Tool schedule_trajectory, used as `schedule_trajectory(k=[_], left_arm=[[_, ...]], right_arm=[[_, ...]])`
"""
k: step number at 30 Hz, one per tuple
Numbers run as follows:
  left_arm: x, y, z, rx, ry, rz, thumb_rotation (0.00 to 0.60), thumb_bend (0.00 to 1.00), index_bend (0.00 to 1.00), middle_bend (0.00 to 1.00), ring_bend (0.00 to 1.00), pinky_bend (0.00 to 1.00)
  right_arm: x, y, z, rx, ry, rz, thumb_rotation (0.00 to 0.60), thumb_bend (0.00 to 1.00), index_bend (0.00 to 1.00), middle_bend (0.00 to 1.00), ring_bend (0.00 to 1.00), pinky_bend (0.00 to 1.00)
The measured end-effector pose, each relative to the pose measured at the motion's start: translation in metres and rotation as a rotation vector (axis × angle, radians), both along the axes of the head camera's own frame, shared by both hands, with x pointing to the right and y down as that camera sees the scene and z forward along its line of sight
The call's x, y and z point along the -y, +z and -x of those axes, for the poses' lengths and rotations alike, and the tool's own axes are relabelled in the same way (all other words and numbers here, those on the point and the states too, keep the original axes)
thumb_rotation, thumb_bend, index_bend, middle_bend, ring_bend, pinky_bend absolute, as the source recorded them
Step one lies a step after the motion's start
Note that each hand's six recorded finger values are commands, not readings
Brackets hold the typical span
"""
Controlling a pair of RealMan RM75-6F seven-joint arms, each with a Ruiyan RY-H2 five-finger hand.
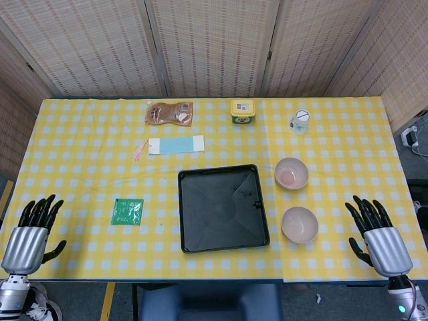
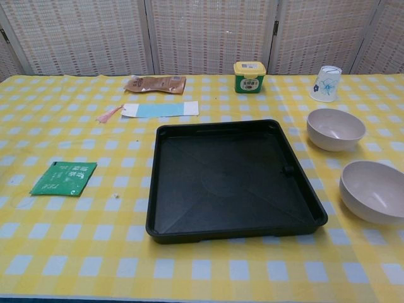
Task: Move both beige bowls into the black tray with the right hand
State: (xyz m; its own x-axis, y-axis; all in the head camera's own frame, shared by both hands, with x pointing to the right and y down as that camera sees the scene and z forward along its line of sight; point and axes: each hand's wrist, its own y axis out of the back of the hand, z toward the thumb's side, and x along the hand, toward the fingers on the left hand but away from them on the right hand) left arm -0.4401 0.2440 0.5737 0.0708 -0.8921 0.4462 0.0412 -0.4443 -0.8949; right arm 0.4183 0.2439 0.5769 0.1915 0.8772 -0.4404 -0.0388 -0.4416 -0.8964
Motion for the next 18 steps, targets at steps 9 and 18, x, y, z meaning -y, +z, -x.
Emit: schedule_trajectory(k=[9, 18], left_arm=[[-0.001, -0.003, 0.002, -0.006, -0.004, -0.002, 0.6, 0.28, 0.0, 0.0, 0.0, 0.0], [-0.003, -0.009, 0.004, -0.007, -0.016, -0.013, 0.6, 0.28, 0.0, 0.0, 0.0, 0.0]], right_arm=[[-0.022, 0.02, 0.017, 0.015, -0.141, 0.111, 0.6, 0.43, 0.23, 0.0, 0.0, 0.0], [-0.025, 0.06, 0.039, 0.056, -0.219, 0.217, 0.6, 0.43, 0.3, 0.0, 0.0, 0.0]])
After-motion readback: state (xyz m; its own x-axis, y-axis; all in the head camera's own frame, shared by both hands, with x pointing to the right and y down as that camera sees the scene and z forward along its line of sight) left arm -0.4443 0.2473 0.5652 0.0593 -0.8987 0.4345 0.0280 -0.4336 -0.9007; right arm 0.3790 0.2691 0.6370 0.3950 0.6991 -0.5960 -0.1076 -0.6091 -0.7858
